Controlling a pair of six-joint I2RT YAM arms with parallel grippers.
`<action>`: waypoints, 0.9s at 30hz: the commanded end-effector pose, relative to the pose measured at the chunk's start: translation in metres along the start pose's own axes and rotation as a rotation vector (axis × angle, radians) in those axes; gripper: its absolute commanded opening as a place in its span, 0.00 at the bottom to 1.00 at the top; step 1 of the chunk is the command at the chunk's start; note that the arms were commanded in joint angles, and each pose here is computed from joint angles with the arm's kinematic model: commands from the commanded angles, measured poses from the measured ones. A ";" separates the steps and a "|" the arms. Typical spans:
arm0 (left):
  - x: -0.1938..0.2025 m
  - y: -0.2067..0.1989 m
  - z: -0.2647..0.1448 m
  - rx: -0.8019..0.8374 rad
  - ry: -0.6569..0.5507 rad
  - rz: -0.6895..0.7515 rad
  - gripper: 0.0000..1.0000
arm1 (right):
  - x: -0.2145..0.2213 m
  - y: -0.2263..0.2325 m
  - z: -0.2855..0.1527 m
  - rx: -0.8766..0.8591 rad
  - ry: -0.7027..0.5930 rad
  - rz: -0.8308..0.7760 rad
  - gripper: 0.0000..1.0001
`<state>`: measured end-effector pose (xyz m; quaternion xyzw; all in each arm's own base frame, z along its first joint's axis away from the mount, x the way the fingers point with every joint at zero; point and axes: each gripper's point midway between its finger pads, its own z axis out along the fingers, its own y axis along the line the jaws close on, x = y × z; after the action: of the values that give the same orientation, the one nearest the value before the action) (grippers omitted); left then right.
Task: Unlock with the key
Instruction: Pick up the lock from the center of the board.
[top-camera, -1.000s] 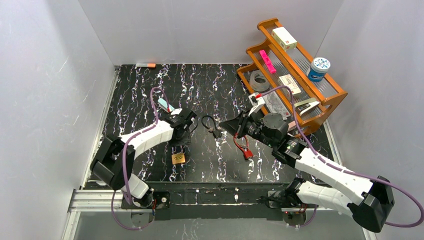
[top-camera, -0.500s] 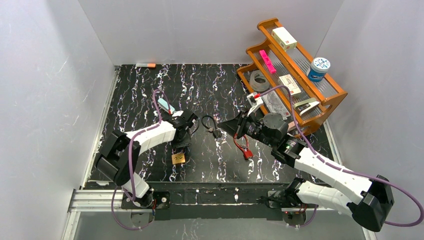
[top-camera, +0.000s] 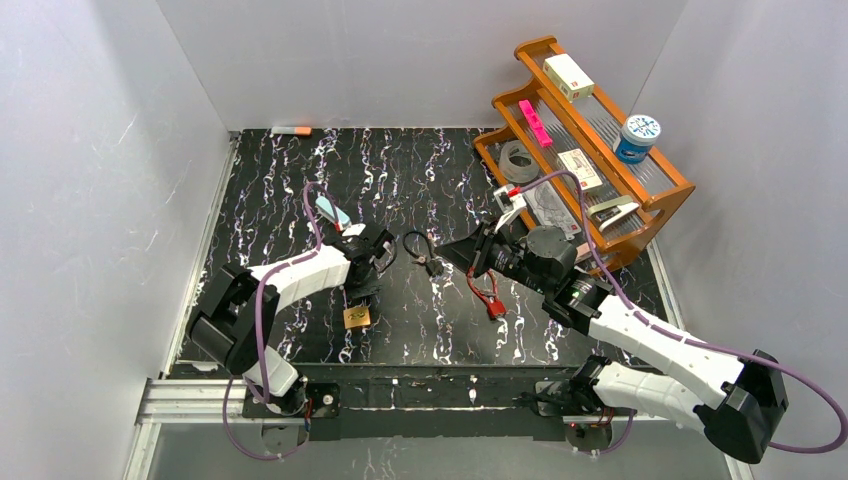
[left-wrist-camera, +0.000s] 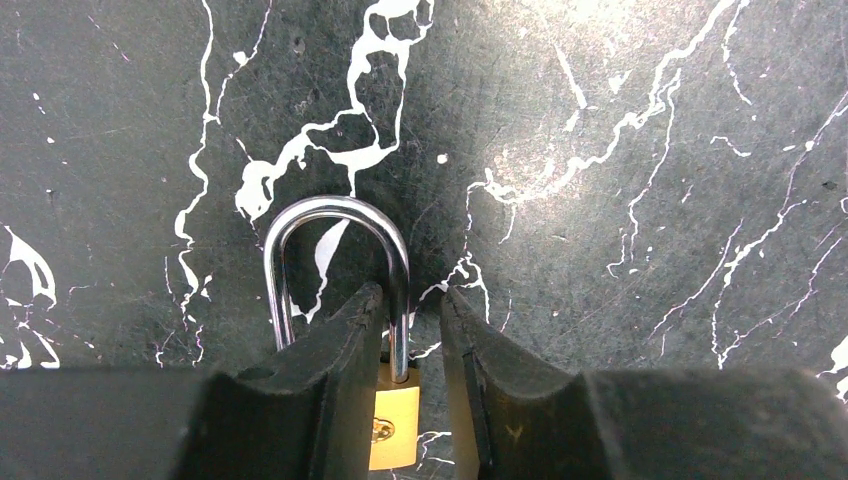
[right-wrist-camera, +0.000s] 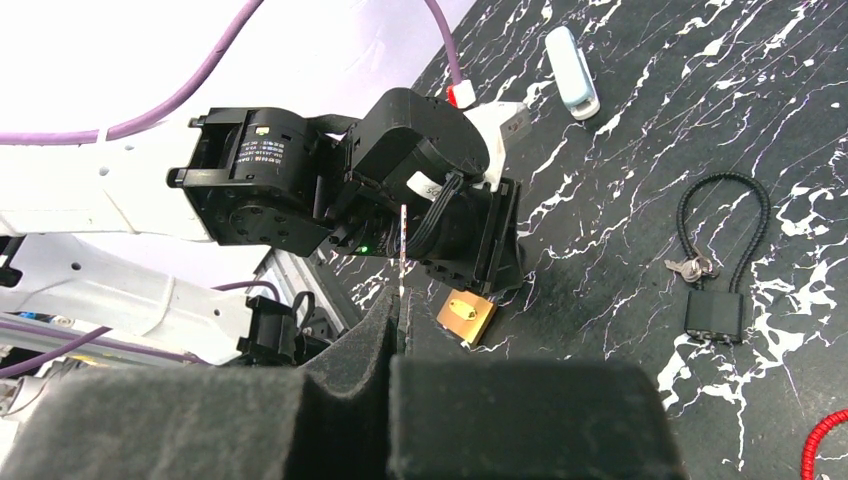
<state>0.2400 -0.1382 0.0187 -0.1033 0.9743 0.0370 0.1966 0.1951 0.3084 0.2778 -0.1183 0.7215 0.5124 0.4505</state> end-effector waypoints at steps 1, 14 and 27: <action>0.004 0.013 -0.001 -0.037 -0.002 0.001 0.26 | -0.012 0.010 0.002 -0.045 -0.046 -0.004 0.01; -0.020 0.025 -0.004 -0.090 -0.098 -0.021 0.32 | -0.006 0.017 0.007 -0.090 -0.013 0.018 0.01; -0.008 0.014 0.002 -0.010 -0.034 -0.036 0.07 | -0.002 0.014 0.007 -0.082 0.000 0.007 0.01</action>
<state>0.2518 -0.1273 0.0188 -0.1205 0.9677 0.0413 0.2174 0.1904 0.3186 0.2719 -0.1275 0.7233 0.5291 0.4251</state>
